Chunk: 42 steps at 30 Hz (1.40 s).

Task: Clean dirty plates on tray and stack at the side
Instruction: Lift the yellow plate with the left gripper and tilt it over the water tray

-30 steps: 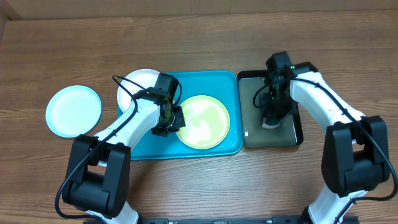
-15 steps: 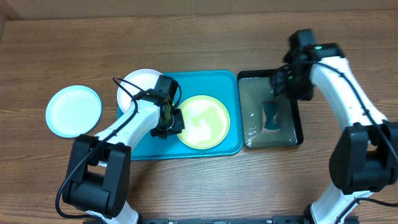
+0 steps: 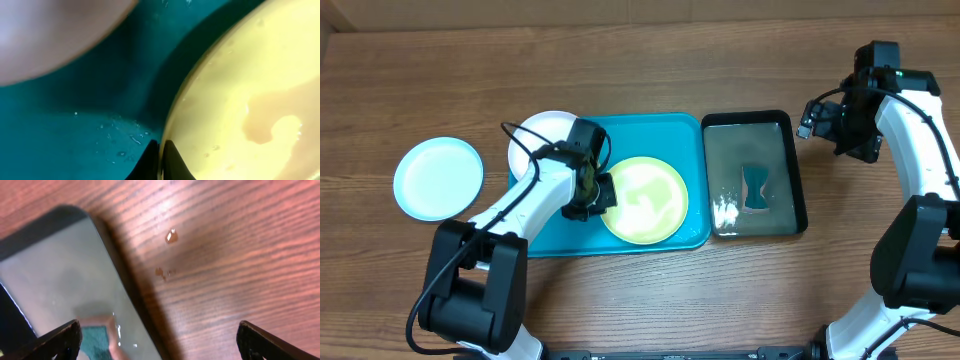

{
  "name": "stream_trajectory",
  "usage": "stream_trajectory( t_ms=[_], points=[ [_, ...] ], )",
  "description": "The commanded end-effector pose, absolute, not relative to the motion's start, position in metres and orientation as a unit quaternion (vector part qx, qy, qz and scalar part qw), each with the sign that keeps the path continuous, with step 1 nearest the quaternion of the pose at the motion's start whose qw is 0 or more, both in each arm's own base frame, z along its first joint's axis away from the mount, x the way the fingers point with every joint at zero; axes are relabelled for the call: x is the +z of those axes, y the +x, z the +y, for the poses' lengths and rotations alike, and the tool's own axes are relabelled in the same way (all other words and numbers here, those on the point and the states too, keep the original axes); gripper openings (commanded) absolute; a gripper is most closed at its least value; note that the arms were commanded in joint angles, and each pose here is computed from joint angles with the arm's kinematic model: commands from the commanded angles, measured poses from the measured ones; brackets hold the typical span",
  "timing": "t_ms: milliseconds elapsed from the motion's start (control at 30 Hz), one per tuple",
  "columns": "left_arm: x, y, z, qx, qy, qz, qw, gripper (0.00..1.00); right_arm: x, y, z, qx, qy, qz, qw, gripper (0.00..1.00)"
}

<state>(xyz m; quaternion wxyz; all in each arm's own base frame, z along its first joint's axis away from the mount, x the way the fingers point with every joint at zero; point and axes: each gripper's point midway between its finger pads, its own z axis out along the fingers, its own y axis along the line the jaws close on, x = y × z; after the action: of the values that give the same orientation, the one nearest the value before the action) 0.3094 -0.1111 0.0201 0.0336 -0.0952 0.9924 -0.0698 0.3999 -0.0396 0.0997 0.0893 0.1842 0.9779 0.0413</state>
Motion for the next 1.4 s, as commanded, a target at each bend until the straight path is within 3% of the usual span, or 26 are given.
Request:
stream_trajectory(
  t_ms=[0,333,867,1367],
  points=[
    [0.051,0.34,-0.1,-0.064,-0.08,0.992,0.077,0.04,0.108,0.409,-0.041,0.044,0.185,0.975,0.113,1.0],
    [0.109,0.377,-0.086,-0.076,-0.097,0.985,0.119,0.04,0.11,0.415,-0.042,0.044,0.184,0.974,0.125,1.0],
    [0.147,0.399,-0.189,-0.167,-0.039,0.965,0.199,0.04,0.11,0.415,-0.042,0.044,0.184,0.974,0.125,1.0],
    [0.185,0.401,-0.241,-0.062,0.036,0.942,0.329,0.04,0.11,0.415,-0.042,0.044,0.184,0.974,0.125,1.0]
  ],
)
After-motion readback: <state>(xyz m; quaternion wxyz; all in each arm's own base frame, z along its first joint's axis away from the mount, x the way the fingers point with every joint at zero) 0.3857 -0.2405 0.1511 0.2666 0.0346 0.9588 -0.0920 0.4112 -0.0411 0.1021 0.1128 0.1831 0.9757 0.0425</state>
